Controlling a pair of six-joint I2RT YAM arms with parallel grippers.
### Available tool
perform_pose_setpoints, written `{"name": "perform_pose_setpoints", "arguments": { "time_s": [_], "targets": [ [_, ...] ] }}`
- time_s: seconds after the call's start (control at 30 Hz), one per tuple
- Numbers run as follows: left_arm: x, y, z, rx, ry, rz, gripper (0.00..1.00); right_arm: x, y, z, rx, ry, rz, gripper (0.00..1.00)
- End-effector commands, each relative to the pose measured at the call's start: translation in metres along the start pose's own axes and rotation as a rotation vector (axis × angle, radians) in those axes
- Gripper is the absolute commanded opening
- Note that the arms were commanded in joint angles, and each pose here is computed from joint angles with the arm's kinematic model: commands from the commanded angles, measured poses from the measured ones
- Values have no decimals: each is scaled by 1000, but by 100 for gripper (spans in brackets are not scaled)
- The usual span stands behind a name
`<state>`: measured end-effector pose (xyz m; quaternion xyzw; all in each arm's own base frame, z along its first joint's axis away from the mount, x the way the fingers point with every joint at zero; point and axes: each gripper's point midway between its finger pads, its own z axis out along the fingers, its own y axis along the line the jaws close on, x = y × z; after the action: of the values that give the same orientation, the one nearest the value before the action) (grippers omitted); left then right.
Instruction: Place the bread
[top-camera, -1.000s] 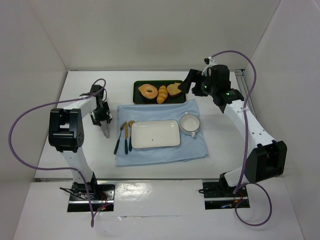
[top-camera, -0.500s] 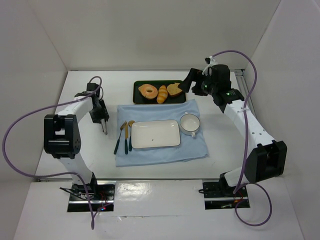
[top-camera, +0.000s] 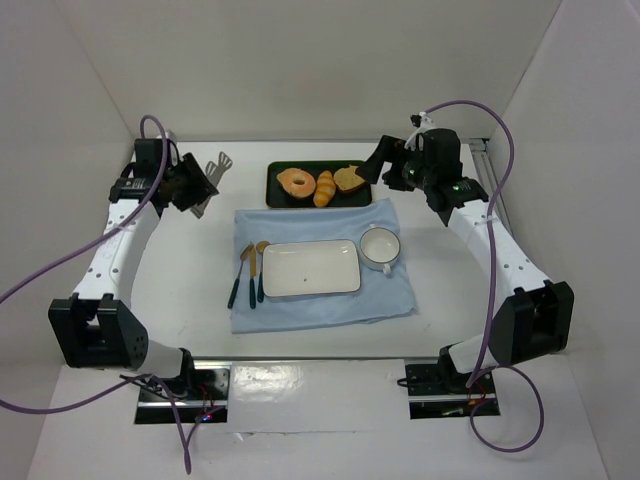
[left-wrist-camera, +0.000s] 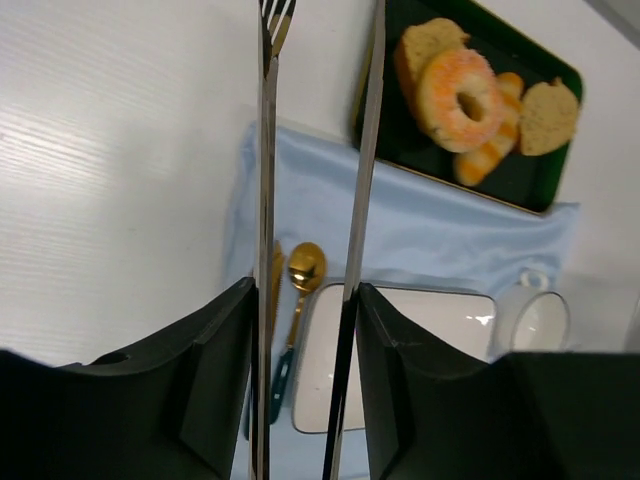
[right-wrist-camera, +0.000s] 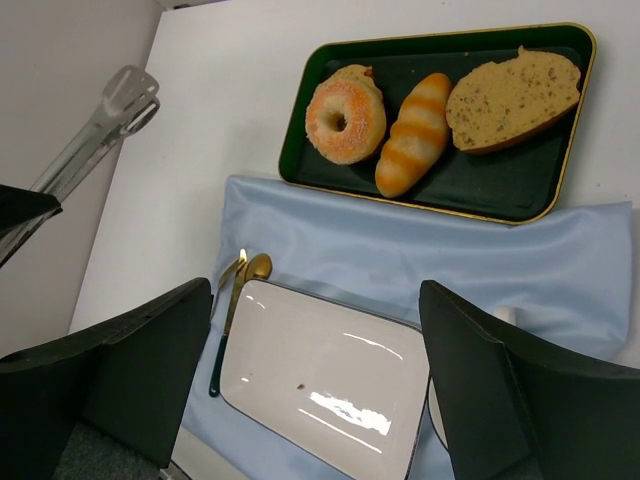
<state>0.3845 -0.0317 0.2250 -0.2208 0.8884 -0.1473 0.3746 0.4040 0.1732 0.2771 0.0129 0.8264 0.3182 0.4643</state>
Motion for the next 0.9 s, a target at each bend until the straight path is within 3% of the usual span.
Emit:
{"name": "perform_pose_setpoints", "arguments": {
  "time_s": [0.0,0.37,0.87],
  "targets": [
    [-1,-41,-13,193,37,-30,55,-23,13,-19,-28,-87,-39,91],
    [28,-94,-11,533,157,-138,57,-12,12,-32,-25,-101,-31,91],
    [53,-101,23,560,248,-200,59,4,2,-34,-3,-79,-38,91]
  ]
}}
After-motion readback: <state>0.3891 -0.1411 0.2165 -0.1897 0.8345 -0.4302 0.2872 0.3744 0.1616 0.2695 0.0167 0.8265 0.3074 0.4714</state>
